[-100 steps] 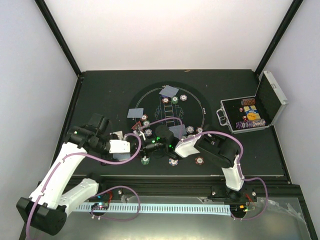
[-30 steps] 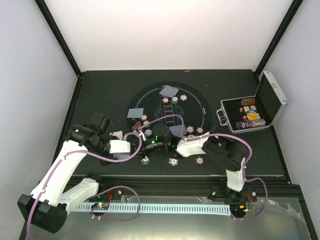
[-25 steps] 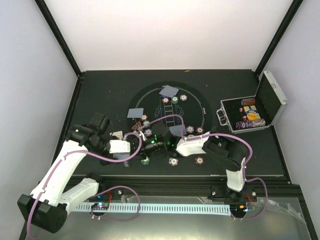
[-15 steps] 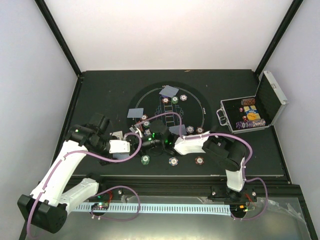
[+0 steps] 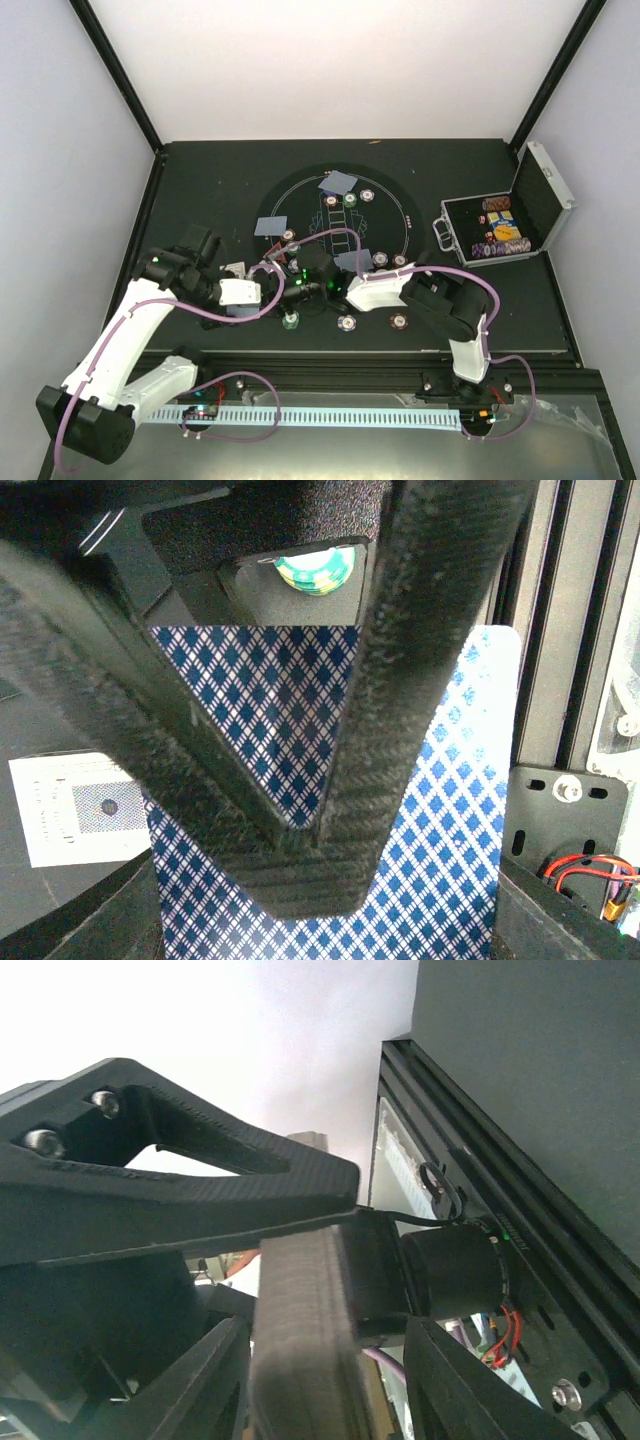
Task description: Distribute texas hold em gaming equipment
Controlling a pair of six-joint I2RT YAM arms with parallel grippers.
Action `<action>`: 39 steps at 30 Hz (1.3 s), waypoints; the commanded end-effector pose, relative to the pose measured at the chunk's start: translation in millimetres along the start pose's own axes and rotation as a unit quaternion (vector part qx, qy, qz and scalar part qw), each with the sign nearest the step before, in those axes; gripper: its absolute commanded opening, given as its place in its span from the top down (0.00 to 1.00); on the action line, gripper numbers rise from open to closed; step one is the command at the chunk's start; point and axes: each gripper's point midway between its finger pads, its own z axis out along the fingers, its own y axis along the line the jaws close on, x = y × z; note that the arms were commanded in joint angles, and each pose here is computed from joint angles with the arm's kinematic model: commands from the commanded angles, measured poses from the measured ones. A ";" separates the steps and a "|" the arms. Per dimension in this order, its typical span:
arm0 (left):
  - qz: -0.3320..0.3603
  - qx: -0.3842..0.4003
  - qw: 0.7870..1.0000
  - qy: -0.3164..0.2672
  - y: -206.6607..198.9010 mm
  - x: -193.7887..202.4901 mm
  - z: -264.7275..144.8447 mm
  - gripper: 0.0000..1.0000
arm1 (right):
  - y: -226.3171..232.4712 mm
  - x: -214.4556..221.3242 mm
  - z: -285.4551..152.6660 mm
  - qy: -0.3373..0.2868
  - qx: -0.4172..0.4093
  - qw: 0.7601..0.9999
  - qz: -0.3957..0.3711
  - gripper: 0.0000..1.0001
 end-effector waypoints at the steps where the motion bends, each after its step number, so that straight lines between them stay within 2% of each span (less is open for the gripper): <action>1: 0.015 -0.022 1.000 -0.017 6.1 -9.5 -11.4 0.99 | -24.9 -0.1 -3.4 -0.006 0.032 0.999 0.005 0.56; 6: 0.016 -0.022 0.999 -0.019 5.1 -10.3 -12.6 0.99 | -31.9 -2.7 -14.9 -0.020 0.040 0.999 0.008 0.64; 11: 0.016 -0.023 0.999 -0.020 5.4 -10.0 -11.6 0.98 | -35.6 -1.2 -27.3 -0.028 0.049 0.998 0.006 0.65; 21: 0.013 -0.022 1.000 -0.018 6.6 -7.9 -4.9 0.98 | -10.4 2.2 -36.0 -0.030 0.039 0.999 -0.017 0.70; 39: 0.013 -0.023 1.000 -0.011 6.2 -4.6 -2.6 0.98 | -1.0 2.1 -53.1 -0.031 0.055 0.998 -0.032 0.69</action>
